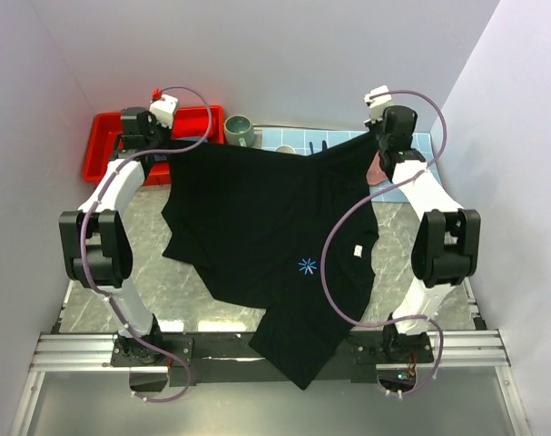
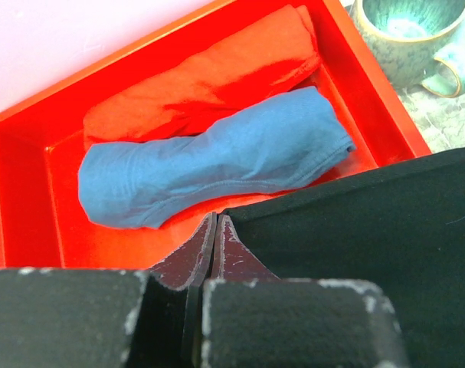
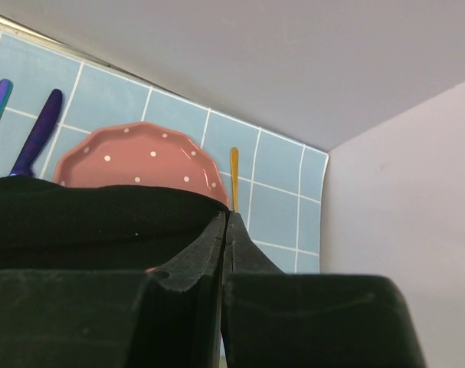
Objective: Roll the t-shirts
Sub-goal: Fold the T-shirt at the center of the board.
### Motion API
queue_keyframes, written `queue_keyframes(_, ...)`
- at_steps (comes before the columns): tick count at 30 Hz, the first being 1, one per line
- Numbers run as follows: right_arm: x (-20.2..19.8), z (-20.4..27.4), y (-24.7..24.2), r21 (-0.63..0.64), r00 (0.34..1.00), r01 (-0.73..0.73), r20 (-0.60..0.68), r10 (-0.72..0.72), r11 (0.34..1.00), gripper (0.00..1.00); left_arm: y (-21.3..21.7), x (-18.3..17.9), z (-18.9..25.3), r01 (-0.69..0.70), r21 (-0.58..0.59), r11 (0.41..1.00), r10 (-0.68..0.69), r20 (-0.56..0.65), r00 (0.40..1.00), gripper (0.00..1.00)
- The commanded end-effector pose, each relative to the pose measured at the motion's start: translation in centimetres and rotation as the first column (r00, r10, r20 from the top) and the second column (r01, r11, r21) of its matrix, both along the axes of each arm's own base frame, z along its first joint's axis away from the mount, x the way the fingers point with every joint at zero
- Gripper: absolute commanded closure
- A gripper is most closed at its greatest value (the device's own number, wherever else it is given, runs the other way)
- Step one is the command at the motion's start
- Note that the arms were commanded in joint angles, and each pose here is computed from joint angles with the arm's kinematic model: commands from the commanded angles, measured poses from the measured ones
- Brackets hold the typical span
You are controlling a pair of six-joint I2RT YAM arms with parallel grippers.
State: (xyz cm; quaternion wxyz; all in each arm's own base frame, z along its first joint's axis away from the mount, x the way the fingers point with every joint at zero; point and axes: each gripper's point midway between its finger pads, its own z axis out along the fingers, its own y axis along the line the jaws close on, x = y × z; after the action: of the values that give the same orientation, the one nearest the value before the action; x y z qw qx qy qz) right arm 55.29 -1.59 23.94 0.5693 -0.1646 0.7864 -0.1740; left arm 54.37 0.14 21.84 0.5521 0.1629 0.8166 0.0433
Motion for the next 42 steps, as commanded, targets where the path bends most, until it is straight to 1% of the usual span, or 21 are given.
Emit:
queue_keyframes(1, -1.6, 2.6, -0.7, 0.005, 0.998, 0.021, 0.057, -0.021, 1.000, 1.00, 0.1, -0.9, 3.6, 0.008, 0.004, 1.000, -0.009, 0.090, 0.996, 0.99)
queue_keyframes(3, -2.6, 2.0, -0.6, 0.003, 0.999, 0.016, 0.030, -0.016, 1.000, 1.00, 0.1, -1.3, 3.5, 0.016, 0.011, 1.000, -0.016, 0.086, 0.996, 0.99)
queue_keyframes(5, -3.8, 1.8, -0.5, 0.005, 1.000, 0.009, 0.005, -0.009, 1.000, 1.00, 0.2, -1.7, 2.5, 0.023, 0.025, 0.999, -0.024, 0.064, 0.998, 0.99)
queue_keyframes(6, -4.6, 0.6, -0.4, 0.009, 1.000, 0.002, -0.027, -0.001, 1.000, 1.00, 0.1, -1.9, 2.3, 0.028, 0.026, 0.999, -0.030, 0.061, 0.998, 0.99)
queue_keyframes(7, -5.0, 0.4, -0.3, 0.012, 0.999, -0.002, -0.032, 0.003, 1.000, 1.00, 0.2, -2.1, 1.7, 0.027, 0.025, 0.999, -0.028, 0.050, 0.998, 0.99)
queue_keyframes(10, -7.5, -1.5, 0.0, 0.027, 0.993, -0.008, -0.114, 0.011, 1.000, 1.00, 0.3, -2.0, 0.7, 0.024, 0.020, 1.000, -0.025, 0.036, 0.999, 0.99)
queue_keyframes(14, -10.7, -1.4, 0.7, 0.059, 0.989, -0.010, -0.147, 0.019, 0.998, 1.00, 0.3, -1.8, 0.6, 0.026, 0.017, 1.000, -0.027, 0.037, 0.999, 0.99)
queue_keyframes(18, -13.3, -2.9, 1.6, 0.061, 0.978, -0.034, -0.203, 0.046, 0.998, 1.00, 0.9, -1.6, 0.1, 0.034, 0.037, 0.999, -0.035, 0.025, 0.999, 0.99)
queue_keyframes(19, -13.8, -2.7, 1.7, 0.061, 0.979, -0.038, -0.199, 0.050, 0.997, 1.00, 1.2, -1.6, -0.1, 0.035, 0.037, 0.999, -0.036, 0.017, 0.999, 0.99)
queue_keyframes(25, -15.8, -4.3, 1.6, 0.058, 0.962, -0.041, -0.267, 0.055, 0.997, 1.00, 2.0, -1.5, -1.6, 0.050, 0.049, 0.998, -0.049, -0.013, 0.999, 0.99)
queue_keyframes(32, -17.5, -6.0, 1.6, 0.052, 0.939, -0.052, -0.338, 0.067, 0.997, 1.00, 1.1, -1.8, -4.4, 0.115, 0.021, 0.993, -0.112, -0.108, 0.988, 0.99)
queue_keyframes(39, -20.0, -7.3, 1.8, 0.057, 0.916, -0.073, -0.392, 0.089, 0.996, 1.00, 1.6, -3.4, -7.6, 0.125, 0.063, 0.990, -0.112, -0.177, 0.978, 0.99)
queue_keyframes(42, -21.3, -8.5, 2.1, 0.079, 0.894, -0.075, -0.437, 0.102, 0.994, 1.00, 1.6, -3.9, -8.6, 0.133, 0.071, 0.989, -0.116, -0.206, 0.972, 0.99)
